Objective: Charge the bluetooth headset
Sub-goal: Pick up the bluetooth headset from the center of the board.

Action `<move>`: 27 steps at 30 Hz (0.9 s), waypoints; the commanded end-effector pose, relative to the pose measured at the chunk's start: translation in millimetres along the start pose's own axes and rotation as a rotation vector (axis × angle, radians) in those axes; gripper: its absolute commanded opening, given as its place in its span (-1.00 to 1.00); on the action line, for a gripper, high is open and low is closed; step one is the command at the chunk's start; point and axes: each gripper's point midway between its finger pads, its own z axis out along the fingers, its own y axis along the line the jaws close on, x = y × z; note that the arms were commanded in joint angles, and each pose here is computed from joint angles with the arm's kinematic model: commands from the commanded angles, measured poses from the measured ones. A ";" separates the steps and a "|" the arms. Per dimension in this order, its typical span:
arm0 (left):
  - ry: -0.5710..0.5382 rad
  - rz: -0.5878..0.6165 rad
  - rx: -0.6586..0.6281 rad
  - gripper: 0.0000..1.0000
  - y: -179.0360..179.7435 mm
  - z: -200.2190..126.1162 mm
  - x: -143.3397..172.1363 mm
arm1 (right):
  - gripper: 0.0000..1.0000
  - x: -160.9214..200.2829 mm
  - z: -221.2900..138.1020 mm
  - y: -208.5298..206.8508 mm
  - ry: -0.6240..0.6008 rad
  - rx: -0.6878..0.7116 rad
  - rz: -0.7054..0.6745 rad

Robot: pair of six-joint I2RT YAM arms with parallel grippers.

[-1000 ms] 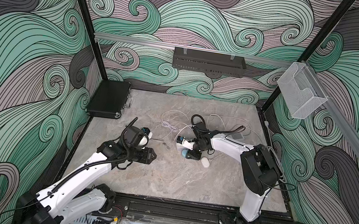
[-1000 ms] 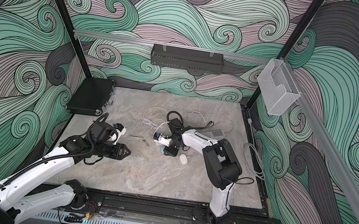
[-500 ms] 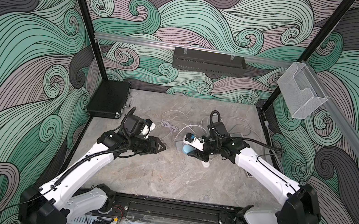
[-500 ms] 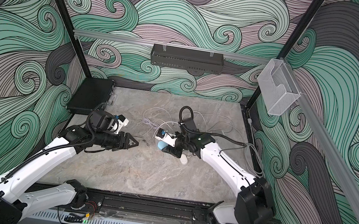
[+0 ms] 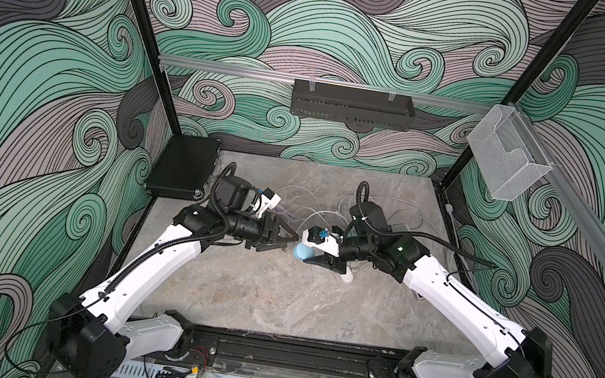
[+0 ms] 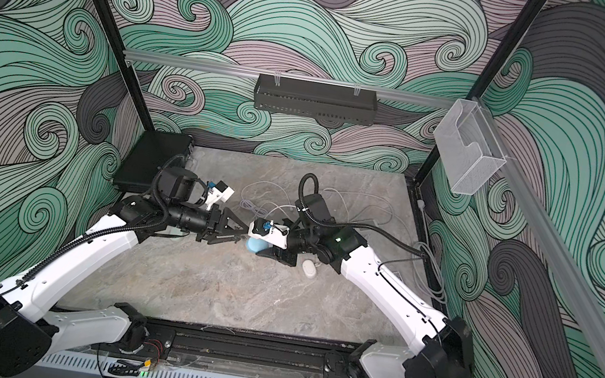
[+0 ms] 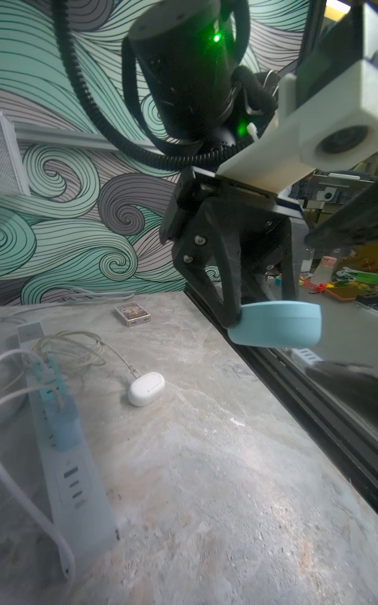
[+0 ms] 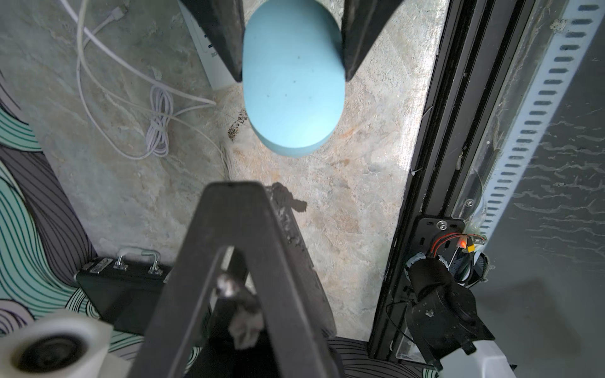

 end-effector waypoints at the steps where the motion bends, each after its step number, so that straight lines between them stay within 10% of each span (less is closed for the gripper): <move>1: 0.074 0.012 0.007 0.02 -4.0 -4.1 12.2 | -0.49 -9.4 -0.2 4.4 -0.012 -0.041 -0.077; 27: 0.139 0.019 -0.017 -0.21 11.7 7.4 12.7 | -0.55 -17.1 16.0 9.5 0.063 -0.136 -0.354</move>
